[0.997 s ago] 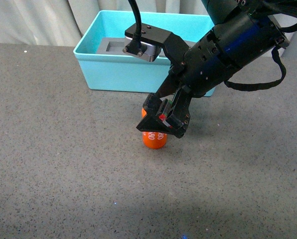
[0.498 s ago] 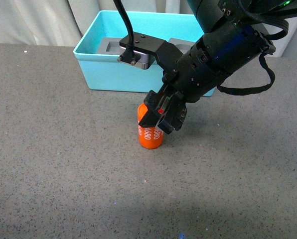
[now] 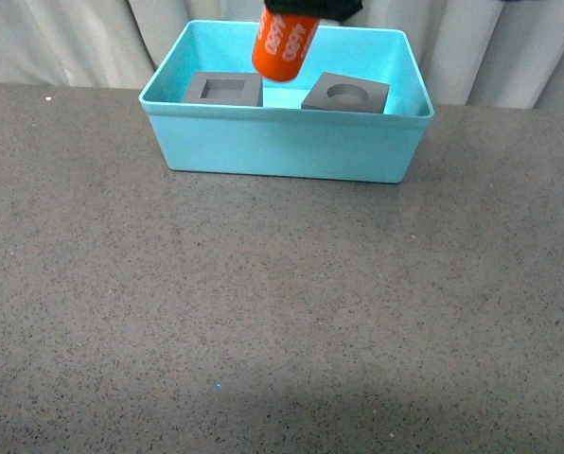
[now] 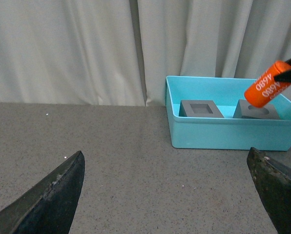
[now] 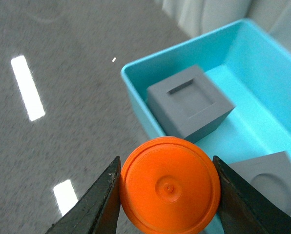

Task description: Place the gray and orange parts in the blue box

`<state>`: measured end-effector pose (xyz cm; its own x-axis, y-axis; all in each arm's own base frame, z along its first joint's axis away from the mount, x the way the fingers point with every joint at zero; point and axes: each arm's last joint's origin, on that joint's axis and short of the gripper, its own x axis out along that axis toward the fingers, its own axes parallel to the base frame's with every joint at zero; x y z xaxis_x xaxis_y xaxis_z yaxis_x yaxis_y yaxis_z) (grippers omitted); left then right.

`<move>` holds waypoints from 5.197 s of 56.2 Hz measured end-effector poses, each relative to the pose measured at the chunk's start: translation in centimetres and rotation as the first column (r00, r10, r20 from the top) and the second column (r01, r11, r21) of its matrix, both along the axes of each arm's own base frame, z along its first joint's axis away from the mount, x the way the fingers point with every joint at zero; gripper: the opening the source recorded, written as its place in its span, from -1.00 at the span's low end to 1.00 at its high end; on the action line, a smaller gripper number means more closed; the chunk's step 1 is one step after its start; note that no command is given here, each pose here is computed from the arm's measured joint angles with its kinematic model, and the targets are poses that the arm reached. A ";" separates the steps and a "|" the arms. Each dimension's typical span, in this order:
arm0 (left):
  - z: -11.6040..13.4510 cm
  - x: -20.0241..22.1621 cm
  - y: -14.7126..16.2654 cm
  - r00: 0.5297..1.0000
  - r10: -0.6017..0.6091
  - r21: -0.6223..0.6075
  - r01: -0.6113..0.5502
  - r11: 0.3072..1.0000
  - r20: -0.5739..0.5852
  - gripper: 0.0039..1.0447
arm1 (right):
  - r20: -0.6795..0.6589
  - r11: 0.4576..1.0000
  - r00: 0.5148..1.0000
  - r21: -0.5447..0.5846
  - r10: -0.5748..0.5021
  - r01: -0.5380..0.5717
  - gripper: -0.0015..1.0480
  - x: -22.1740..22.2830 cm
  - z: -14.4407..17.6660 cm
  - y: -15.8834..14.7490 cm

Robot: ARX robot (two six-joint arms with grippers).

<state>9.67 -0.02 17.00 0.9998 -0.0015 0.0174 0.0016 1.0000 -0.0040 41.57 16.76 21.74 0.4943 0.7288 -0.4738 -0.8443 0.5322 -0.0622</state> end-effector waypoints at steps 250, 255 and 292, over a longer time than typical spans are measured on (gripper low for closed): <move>0.0 0.0 0.0 1.000 0.000 0.000 0.000 1.000 0.000 0.88 | 0.211 0.537 0.497 0.418 -0.842 0.732 -0.99 -28.0 -5.4 -16.7; 0.0 0.0 0.0 1.000 0.000 0.000 0.000 1.000 0.000 0.88 | 0.214 0.538 0.496 0.422 -0.842 0.730 -0.99 -28.4 -5.2 -16.7; 0.0 0.0 0.0 1.000 0.000 0.000 0.000 1.000 0.000 0.88 | 0.220 0.538 0.494 0.431 -0.841 0.724 -0.99 -30.5 -4.9 -16.7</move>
<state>9.67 -0.02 17.00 0.9998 -0.0015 0.0174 0.0016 1.0000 -0.0040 11.04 0.03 16.80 1.0000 0.0019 0.0082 -0.0018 0.9999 -0.0105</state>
